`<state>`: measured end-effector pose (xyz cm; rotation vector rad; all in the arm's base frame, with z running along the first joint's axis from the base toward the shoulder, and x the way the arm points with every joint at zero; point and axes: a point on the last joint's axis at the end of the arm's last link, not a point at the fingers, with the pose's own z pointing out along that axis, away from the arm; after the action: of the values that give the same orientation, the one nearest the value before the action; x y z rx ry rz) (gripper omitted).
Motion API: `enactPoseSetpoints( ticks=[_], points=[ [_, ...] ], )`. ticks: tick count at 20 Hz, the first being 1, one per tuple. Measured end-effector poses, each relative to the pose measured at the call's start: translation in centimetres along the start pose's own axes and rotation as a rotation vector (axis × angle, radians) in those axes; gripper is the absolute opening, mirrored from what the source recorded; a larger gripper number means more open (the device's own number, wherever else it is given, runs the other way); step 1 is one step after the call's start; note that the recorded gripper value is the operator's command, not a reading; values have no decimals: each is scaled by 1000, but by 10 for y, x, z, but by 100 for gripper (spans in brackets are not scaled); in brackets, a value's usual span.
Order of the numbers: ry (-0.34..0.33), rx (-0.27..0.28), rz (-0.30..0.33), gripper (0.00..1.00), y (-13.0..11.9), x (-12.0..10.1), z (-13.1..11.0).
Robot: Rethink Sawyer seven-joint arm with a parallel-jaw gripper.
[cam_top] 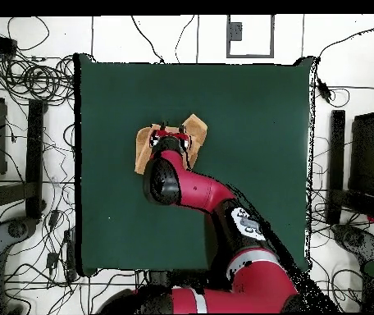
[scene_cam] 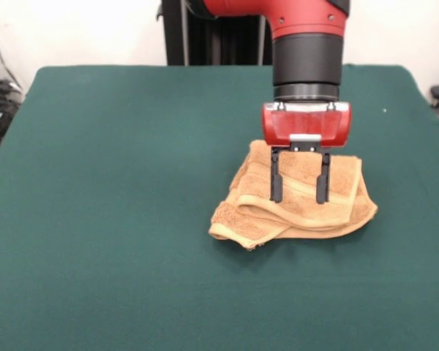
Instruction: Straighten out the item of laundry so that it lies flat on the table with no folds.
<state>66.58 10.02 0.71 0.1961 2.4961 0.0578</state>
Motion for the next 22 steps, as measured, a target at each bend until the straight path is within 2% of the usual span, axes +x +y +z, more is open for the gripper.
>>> enactPoseSetpoints(
  ticks=[22],
  points=[
    [-6,-11,-29,100,2,1,-1]
  ],
)
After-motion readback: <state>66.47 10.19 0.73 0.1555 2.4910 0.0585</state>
